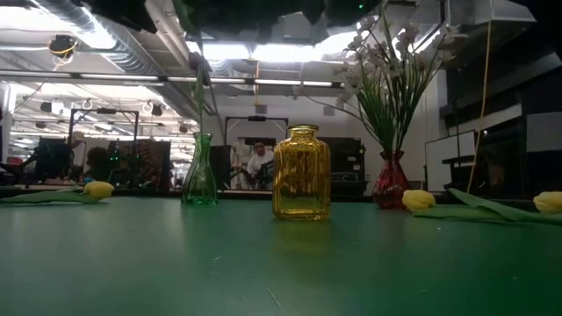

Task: Sort flowers into vase by color
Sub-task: Put the left red flower into the green vase

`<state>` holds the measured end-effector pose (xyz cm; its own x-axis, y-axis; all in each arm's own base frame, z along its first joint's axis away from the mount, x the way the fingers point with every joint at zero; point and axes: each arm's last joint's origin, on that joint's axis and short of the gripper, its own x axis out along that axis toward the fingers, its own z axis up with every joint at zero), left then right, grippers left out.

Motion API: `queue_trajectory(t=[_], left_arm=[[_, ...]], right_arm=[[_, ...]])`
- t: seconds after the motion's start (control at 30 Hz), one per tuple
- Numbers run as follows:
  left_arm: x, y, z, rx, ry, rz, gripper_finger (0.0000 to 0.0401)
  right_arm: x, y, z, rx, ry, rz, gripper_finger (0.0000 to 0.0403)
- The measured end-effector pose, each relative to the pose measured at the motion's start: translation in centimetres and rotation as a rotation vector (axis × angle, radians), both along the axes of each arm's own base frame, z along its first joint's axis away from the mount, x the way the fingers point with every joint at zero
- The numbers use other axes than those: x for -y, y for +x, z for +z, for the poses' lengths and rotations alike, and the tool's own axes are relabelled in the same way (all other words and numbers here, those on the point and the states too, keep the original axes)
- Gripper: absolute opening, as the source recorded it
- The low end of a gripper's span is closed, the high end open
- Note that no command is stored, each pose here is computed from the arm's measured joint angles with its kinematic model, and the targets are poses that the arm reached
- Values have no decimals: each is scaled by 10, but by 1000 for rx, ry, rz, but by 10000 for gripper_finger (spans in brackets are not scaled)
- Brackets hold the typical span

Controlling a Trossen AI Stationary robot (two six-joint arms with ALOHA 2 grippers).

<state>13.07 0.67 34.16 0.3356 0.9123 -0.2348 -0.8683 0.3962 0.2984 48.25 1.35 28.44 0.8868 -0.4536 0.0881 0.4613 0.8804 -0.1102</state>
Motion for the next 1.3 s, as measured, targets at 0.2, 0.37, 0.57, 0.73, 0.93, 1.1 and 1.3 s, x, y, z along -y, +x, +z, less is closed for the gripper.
queue_trajectory(t=[0.2,0.37,0.57,0.73,0.93,1.1,1.3], left_arm=[[0,0,0,4,-3,2,214],[0,0,0,5,-3,2,214],[0,0,0,4,-2,2,214],[0,0,0,3,-2,2,214],[0,0,0,3,-2,2,214],[0,0,0,3,-2,2,214],[0,0,0,4,0,3,214]], right_arm=[[21,-4,-11,77,54,22,0],[50,-7,-11,145,74,40,0],[69,-10,-3,227,47,88,0],[77,-12,2,256,1,70,0],[87,-16,7,310,-33,78,0],[92,-18,10,326,-71,68,0],[91,-19,14,362,-106,91,0]])
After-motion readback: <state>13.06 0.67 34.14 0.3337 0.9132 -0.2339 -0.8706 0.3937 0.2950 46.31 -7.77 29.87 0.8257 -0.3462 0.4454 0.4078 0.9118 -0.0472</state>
